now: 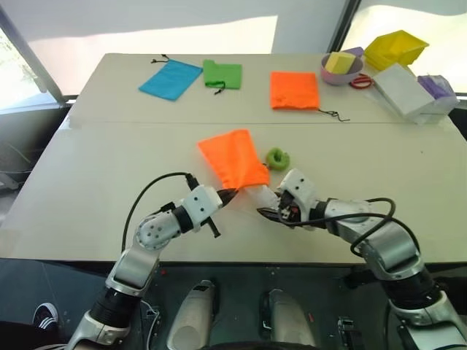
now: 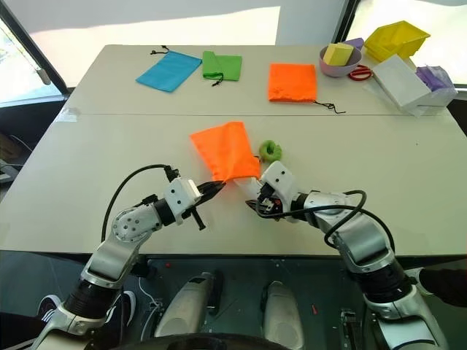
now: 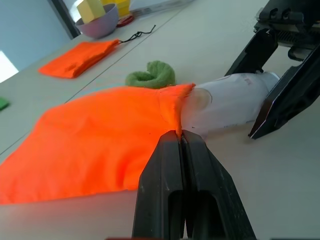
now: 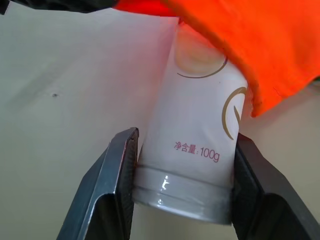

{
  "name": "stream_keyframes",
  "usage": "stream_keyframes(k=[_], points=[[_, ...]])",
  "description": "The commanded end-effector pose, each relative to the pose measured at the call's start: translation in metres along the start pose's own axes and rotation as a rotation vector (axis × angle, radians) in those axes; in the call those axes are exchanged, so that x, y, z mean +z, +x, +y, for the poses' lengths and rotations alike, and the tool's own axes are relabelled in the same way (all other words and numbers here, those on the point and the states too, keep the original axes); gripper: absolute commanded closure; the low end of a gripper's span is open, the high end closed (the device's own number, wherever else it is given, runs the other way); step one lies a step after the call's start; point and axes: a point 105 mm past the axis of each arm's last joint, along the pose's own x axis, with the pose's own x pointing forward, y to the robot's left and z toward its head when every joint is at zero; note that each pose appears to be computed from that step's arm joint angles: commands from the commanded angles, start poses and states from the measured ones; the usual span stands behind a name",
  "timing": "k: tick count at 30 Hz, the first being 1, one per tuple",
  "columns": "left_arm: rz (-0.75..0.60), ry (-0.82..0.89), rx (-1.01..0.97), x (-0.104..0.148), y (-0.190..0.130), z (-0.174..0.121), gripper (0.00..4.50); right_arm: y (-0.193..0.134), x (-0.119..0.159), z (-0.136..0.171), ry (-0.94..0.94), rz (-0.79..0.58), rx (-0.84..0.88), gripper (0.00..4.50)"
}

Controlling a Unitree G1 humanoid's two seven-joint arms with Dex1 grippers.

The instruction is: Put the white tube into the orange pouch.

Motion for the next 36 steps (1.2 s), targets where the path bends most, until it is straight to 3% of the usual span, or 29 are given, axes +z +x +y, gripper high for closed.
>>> stream_keyframes(k=[1, 5, 8, 10, 14, 18, 22, 32, 36], points=[[-0.029, 0.032, 0.036, 0.011, -0.007, 0.015, 4.5, -0.029, 0.01, -0.016, -0.038, -0.029, -0.035, 2.67], [-0.027, 0.036, 0.046, 0.011, -0.009, 0.021, 4.5, -0.054, 0.017, -0.017, 0.004, -0.051, 0.052, 2.67], [-0.031, 0.031, 0.038, 0.011, -0.009, 0.02, 4.5, -0.059, 0.023, -0.027, 0.008, -0.076, 0.021, 2.67], [-0.042, 0.011, 0.036, 0.012, -0.008, 0.019, 4.5, -0.057, 0.024, -0.026, 0.01, -0.076, 0.028, 2.67], [-0.068, -0.039, 0.044, 0.015, -0.007, 0.02, 4.5, -0.046, 0.02, 0.007, 0.002, -0.057, 0.156, 2.67], [-0.126, -0.19, 0.083, 0.025, -0.006, 0.03, 4.5, -0.046, 0.016, 0.032, -0.003, -0.041, 0.253, 2.67], [-0.132, -0.255, 0.071, 0.028, -0.009, 0.038, 4.5, -0.05, 0.009, 0.026, -0.034, 0.015, 0.234, 2.67], [-0.083, -0.255, 0.012, 0.017, -0.012, 0.03, 4.5, -0.031, 0.008, 0.038, 0.025, -0.045, 0.243, 2.67], [-0.081, -0.249, 0.003, 0.017, -0.009, 0.027, 4.5, -0.023, 0.021, 0.039, 0.09, -0.126, 0.229, 2.67]])
